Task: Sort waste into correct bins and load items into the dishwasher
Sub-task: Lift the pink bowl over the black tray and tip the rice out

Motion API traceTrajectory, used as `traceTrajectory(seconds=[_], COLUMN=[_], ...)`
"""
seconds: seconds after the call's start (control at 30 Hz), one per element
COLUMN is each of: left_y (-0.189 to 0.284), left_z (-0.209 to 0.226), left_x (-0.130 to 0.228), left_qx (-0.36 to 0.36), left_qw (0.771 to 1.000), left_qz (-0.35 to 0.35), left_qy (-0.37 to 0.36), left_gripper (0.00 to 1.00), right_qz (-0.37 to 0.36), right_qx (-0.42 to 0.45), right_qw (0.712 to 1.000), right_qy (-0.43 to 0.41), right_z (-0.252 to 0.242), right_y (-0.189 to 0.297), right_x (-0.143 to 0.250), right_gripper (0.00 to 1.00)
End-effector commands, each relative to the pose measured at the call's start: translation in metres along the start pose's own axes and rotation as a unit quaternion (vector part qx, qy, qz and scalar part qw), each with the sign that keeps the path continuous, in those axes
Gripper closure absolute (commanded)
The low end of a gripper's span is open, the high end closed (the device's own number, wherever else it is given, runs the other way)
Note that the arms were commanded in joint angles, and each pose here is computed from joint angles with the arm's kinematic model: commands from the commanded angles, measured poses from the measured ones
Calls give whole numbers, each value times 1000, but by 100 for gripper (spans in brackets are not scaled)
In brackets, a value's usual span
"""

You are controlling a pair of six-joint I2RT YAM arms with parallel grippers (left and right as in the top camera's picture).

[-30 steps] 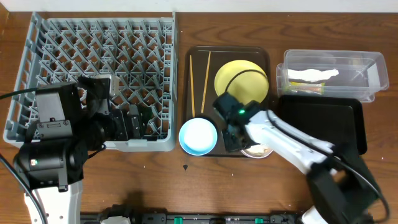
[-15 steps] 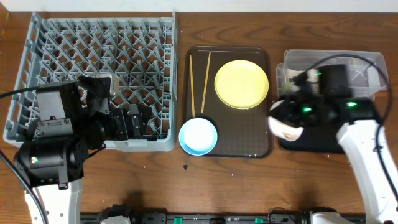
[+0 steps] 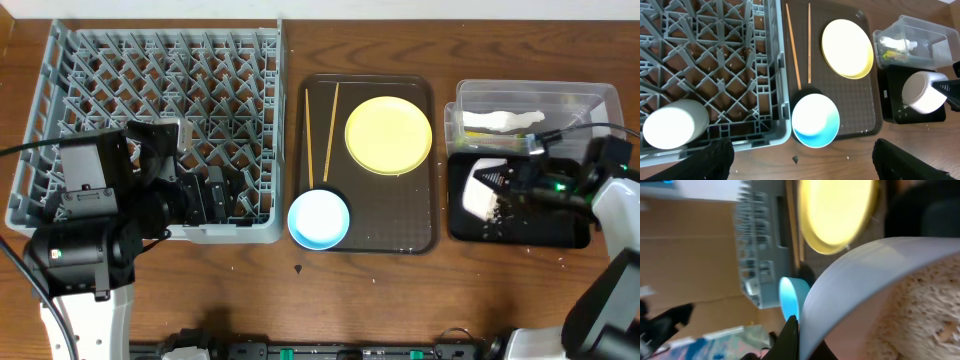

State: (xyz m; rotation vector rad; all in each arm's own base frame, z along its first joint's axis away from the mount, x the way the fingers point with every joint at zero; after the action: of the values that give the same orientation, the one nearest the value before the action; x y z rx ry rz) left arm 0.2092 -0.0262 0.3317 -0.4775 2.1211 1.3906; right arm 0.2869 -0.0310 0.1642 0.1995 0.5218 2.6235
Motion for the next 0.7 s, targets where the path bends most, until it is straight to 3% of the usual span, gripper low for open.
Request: traceTrajectory(seconds=[0.0,0.23,0.37,0.5,0.67], left_y=[2,2,2,2,2], left_z=[-2,-2,-2,-2,-2], left_x=[-3,-3,-3,-3,-3], left_qx=[7,7,7,7,7], left_qw=[1000,1000,1000,1000,1000], left_qz=[-5,-5,-5,-5,-5], left_qy=[-7,-7,-7,-7,-7], left_gripper=[11,11,11,11,11], right_qz=[-19,-42,-41,-59,-58], right_qx=[-125,-138,-101,-146,-143], right_qw=[989,987,992,987,988], right_qy=[71,71,57,44,19], right_z=[9,1,-10,-9,-11], right_y=[12,23,22,32,34], right_x=[-6,-12,-10,-9,-7], right_gripper=[99,99,99,99,99])
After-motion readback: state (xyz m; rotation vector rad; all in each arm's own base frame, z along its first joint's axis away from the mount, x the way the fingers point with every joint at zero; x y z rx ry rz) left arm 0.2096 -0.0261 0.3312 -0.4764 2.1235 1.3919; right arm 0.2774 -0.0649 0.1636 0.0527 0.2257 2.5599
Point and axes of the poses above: each gripper's point midway between its finger pads, its own y axis back along the fingers, its own z axis along the line the jaws close on, x = y × z, the point moved 7 cm from there along y, back along the fingers, and after that the axes turned 9 degrees about -y, right-handed, at the moved point
